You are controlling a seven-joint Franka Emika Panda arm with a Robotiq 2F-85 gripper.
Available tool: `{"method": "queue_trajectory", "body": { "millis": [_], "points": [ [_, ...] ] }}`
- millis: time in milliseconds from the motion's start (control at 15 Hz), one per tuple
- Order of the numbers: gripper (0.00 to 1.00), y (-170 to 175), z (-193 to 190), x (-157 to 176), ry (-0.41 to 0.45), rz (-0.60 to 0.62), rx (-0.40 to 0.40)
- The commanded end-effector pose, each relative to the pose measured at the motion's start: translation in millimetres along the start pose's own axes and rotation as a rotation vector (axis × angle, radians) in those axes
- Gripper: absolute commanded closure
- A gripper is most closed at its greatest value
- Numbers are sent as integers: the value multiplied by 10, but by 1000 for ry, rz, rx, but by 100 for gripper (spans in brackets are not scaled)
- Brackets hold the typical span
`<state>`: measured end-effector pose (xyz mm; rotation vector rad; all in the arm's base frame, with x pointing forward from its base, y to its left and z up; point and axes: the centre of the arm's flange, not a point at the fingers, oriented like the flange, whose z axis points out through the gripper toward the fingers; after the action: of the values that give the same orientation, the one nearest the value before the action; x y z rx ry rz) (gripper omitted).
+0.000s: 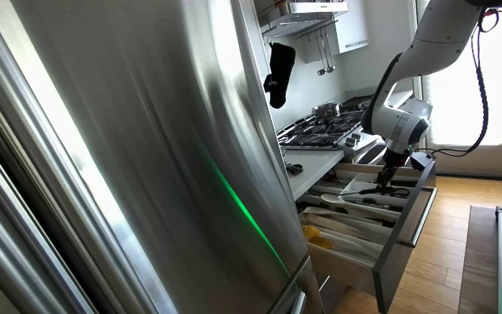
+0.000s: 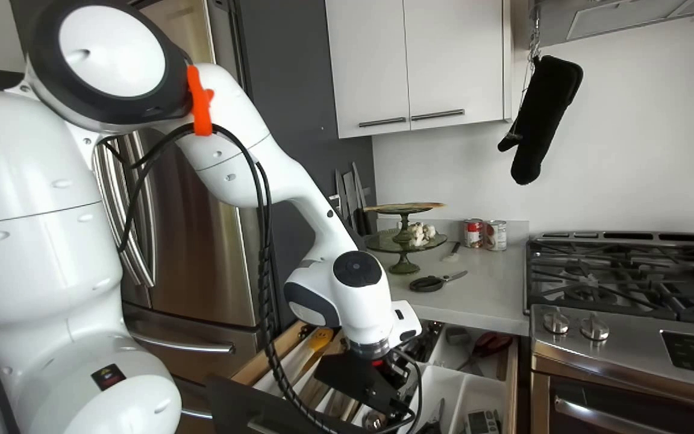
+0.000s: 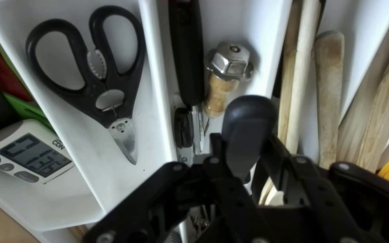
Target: Put the straight spatula in the open drawer
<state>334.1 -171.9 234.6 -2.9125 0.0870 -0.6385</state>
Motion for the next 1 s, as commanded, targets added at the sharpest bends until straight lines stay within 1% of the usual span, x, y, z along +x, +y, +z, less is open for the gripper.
{"method": "queue_trajectory", "body": {
  "millis": [0, 400, 800, 867, 933],
  "points": [
    [91, -86, 216, -18, -49, 18, -42],
    [91, -131, 387, -59, -114, 18, -89],
    [91, -103, 491, -116, -157, 21, -87],
    [88, -99, 495, -117, -163, 16, -87],
    [41, -96, 485, -104, -164, 12, -92]
  ]
}}
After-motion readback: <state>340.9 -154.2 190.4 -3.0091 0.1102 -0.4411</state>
